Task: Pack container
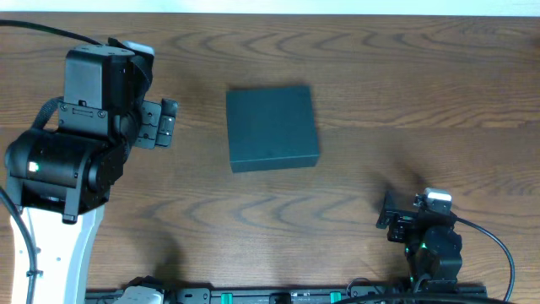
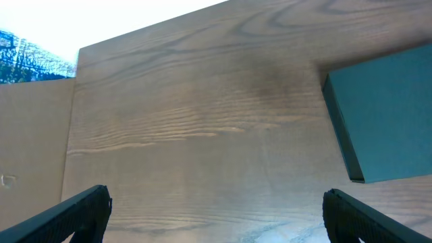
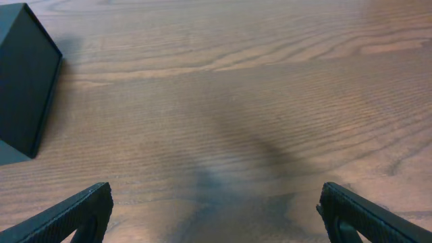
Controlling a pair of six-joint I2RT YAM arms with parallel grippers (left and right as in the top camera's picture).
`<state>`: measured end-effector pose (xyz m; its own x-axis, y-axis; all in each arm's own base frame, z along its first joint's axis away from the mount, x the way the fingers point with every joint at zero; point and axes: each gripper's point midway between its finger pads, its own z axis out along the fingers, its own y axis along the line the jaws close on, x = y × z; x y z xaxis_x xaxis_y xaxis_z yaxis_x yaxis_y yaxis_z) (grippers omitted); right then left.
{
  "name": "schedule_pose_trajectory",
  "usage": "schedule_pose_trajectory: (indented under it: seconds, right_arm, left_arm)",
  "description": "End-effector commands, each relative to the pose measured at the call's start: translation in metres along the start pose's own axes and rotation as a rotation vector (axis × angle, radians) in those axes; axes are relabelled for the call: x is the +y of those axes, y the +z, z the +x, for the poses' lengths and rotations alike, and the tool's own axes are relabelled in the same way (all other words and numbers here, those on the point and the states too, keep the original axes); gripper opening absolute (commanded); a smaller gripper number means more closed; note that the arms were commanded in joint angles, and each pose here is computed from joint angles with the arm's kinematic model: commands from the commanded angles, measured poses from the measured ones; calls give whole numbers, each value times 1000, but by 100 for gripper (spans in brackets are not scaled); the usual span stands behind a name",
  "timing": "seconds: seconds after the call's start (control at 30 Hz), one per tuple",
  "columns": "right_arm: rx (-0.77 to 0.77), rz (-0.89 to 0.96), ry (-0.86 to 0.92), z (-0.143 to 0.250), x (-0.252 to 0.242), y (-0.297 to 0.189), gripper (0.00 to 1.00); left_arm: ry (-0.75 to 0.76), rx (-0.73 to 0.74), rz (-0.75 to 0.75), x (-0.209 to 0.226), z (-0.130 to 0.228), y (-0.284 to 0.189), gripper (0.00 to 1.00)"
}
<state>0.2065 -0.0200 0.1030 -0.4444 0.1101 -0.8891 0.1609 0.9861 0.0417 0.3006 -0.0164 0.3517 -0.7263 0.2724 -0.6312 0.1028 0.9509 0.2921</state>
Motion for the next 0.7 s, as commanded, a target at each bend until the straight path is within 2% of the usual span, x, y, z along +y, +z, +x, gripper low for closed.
schedule_pose_trajectory:
  seconds: [0.0, 0.47, 0.57, 0.67]
  right_arm:
    - [4, 5, 14, 4, -1, 2, 99]
    - [4, 5, 14, 4, -1, 2, 99]
    - [4, 5, 14, 4, -1, 2, 99]
    - [4, 4, 14, 4, -1, 2, 99]
  left_arm:
    - [-9, 1, -15, 4, 0, -1, 98]
    - [-12, -8, -16, 5, 5, -6, 99]
    - [-22, -41, -20, 8, 17, -22, 99]
    - [-83, -167, -43, 17, 28, -40, 98]
